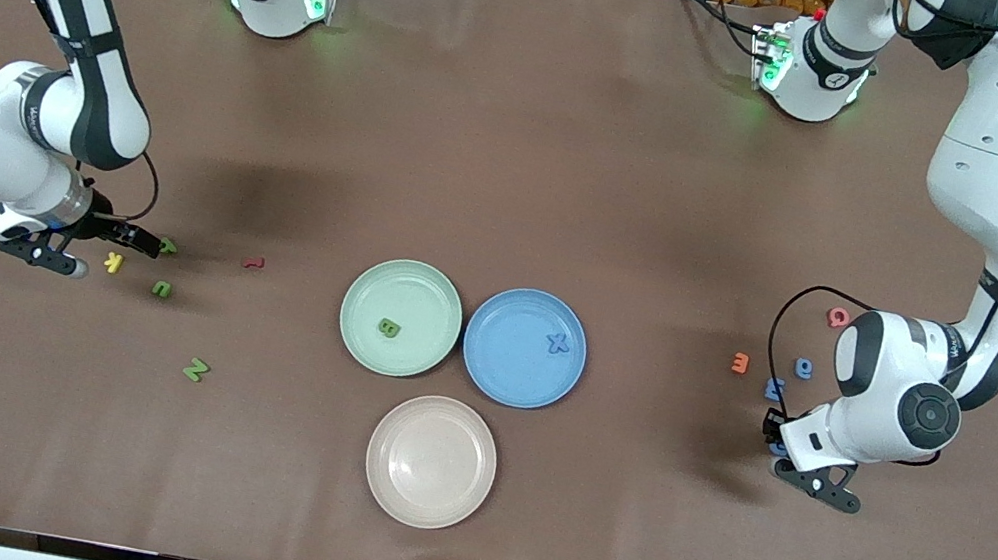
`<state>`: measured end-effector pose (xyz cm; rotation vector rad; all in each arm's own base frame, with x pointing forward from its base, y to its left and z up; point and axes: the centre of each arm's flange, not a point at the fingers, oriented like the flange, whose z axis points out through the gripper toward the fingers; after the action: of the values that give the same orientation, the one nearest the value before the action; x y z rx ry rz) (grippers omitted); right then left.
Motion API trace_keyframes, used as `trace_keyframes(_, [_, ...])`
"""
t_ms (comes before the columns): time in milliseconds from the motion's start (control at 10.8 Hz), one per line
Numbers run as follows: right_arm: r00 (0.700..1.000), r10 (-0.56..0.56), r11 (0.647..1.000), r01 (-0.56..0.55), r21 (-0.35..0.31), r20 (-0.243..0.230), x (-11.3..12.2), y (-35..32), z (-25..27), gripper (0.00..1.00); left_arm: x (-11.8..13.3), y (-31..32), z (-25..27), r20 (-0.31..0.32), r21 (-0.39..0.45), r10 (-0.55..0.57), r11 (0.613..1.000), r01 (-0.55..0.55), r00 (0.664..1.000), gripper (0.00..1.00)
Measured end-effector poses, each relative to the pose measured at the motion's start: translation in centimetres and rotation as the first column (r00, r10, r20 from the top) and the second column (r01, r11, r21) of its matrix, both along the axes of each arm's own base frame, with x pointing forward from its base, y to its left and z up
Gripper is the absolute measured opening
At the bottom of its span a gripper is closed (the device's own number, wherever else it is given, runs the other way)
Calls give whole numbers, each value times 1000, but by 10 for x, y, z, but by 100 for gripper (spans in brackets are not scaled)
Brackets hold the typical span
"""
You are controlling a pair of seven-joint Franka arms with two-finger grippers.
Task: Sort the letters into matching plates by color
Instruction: 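Grasp the blue c with the left gripper while the right gripper reaches b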
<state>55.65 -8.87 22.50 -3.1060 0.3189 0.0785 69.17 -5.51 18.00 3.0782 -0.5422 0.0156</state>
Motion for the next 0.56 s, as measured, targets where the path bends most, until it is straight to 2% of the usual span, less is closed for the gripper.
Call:
trace_keyframes(279, [1000, -3, 1000, 3, -1, -4, -11, 0, -13, 100, 3, -16, 11, 20, -10, 47, 999, -47, 999, 34])
trace_keyframes(557, [1000, 2, 1000, -2, -4, 4, -17, 4, -27, 100, 1, -69, 33, 42, -32, 149, 989, -148, 988, 34])
